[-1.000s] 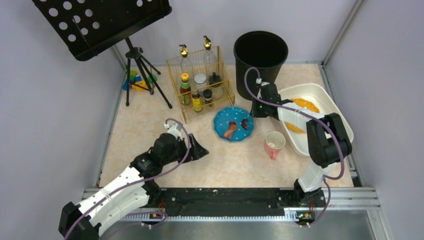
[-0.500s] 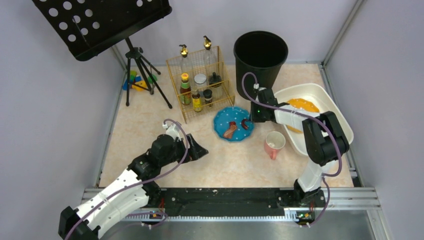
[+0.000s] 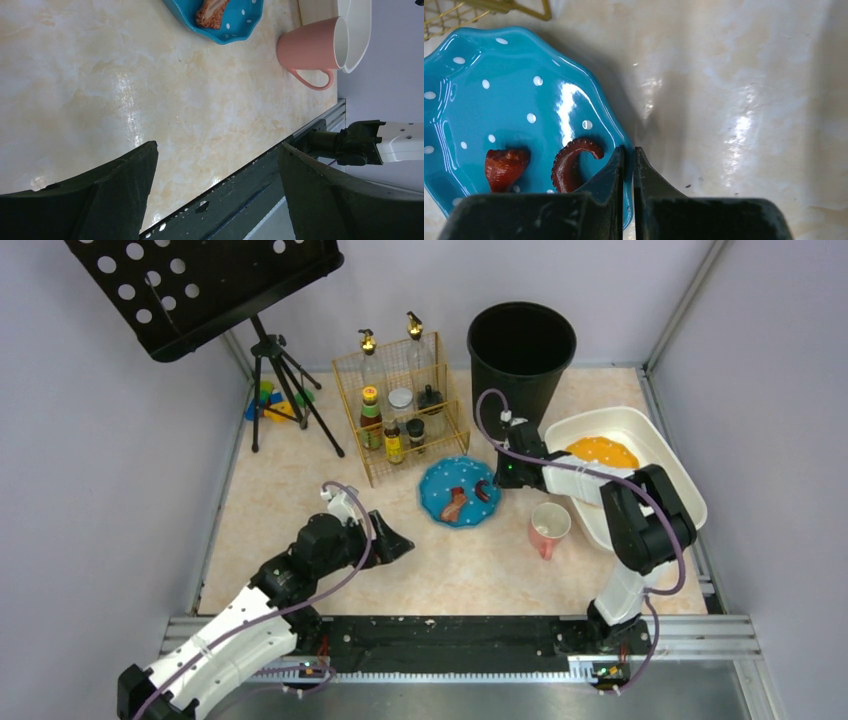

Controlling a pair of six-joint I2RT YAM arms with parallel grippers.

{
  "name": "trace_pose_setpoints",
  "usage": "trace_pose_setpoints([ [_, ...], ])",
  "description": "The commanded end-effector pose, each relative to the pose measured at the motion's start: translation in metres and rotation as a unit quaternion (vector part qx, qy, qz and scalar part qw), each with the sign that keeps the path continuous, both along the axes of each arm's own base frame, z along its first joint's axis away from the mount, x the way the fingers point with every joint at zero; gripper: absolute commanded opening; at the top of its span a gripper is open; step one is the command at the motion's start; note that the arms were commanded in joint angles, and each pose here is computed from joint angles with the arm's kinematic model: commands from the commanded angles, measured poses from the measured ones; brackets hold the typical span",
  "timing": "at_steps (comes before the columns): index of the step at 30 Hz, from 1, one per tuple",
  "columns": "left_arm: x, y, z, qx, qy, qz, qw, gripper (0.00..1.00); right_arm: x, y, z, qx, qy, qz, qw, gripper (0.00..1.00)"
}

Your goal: Clear the kitchen counter

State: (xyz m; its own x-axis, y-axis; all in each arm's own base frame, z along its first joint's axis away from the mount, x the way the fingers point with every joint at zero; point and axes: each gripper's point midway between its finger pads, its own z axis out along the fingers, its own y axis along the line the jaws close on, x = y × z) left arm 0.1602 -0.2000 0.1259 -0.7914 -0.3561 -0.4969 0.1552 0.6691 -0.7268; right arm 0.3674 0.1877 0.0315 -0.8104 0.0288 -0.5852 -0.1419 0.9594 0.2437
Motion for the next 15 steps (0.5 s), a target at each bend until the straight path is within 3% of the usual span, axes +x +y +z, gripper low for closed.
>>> trace_pose_setpoints([
  [1, -0.002, 0.000, 0.004, -0.009, -0.008, -0.002, 1.000, 0.94, -0.043, 0.023, -0.013, -0.017, 0.035, 0.057, 0.998, 0.00],
  [15, -0.007, 0.023, -0.014, 0.023, 0.023, 0.047, 0.998, 0.94, -0.114, 0.051, -0.019, -0.026, 0.046, 0.103, 0.993, 0.00],
])
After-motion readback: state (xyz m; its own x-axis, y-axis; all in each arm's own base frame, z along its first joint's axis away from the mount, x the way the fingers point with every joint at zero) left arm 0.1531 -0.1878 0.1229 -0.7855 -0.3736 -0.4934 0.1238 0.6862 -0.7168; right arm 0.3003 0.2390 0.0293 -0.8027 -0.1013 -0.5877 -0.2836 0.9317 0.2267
